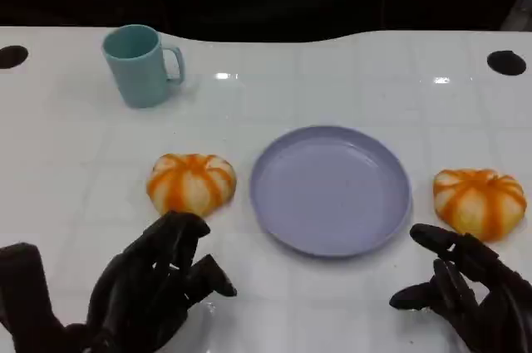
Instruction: Grasp the bread from the table and place it into the plate.
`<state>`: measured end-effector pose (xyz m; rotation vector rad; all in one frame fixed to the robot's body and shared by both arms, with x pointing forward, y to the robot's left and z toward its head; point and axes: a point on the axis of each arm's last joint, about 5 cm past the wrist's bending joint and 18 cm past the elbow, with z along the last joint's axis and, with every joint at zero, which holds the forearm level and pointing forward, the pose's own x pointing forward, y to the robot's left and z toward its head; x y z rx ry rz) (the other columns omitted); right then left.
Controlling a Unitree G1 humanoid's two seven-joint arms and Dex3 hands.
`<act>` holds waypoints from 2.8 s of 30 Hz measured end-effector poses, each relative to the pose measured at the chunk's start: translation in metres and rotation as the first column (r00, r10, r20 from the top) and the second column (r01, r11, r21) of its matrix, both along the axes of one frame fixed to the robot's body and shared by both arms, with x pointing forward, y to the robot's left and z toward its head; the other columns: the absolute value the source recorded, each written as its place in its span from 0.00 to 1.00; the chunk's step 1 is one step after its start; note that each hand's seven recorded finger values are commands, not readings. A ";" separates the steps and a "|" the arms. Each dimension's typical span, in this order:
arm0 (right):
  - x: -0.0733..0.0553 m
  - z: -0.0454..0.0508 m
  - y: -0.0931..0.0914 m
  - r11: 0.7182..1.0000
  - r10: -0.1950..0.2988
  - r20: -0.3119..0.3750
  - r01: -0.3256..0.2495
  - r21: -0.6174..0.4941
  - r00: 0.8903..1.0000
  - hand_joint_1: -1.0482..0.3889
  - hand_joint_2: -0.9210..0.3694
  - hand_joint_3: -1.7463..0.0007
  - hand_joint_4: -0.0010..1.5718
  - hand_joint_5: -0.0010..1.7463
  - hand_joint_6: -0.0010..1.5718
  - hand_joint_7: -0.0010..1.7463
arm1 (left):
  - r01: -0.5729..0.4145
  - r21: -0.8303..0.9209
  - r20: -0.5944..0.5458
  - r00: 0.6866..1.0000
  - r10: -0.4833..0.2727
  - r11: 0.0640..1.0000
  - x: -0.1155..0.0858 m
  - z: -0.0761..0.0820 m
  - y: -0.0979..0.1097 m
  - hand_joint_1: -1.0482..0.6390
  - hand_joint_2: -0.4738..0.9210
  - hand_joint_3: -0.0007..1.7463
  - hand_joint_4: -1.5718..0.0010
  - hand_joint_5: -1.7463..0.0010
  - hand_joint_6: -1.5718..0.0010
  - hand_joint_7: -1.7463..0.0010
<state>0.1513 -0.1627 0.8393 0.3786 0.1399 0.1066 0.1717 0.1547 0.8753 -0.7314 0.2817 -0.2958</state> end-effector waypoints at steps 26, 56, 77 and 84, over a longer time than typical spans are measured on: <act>0.002 -0.0019 0.005 1.000 0.003 0.001 -0.003 0.010 1.000 0.19 0.00 0.84 0.52 0.59 0.59 0.30 | -0.219 0.732 0.497 0.819 -0.286 0.645 0.038 0.043 0.017 0.30 1.00 0.06 0.82 0.59 0.71 0.93; 0.000 -0.0025 0.006 1.000 0.005 0.005 -0.005 0.017 1.000 0.19 0.00 0.84 0.53 0.59 0.58 0.32 | -0.340 0.888 0.020 0.701 -0.713 -0.310 0.101 0.065 -0.015 0.47 0.91 0.01 0.98 0.90 0.90 1.00; -0.004 -0.0014 0.005 1.000 0.010 0.013 -0.010 0.012 1.000 0.20 0.00 0.82 0.52 0.59 0.57 0.31 | -0.176 0.877 -0.159 0.771 -0.617 -0.446 0.139 0.017 -0.045 0.37 0.95 0.01 0.87 0.93 0.82 0.98; -0.003 0.0006 0.004 1.000 0.011 0.023 -0.012 0.003 1.000 0.20 0.00 0.81 0.51 0.59 0.56 0.32 | -0.165 0.893 -0.145 0.776 -0.614 -0.419 0.144 0.015 -0.045 0.45 1.00 0.03 0.53 0.48 0.38 0.95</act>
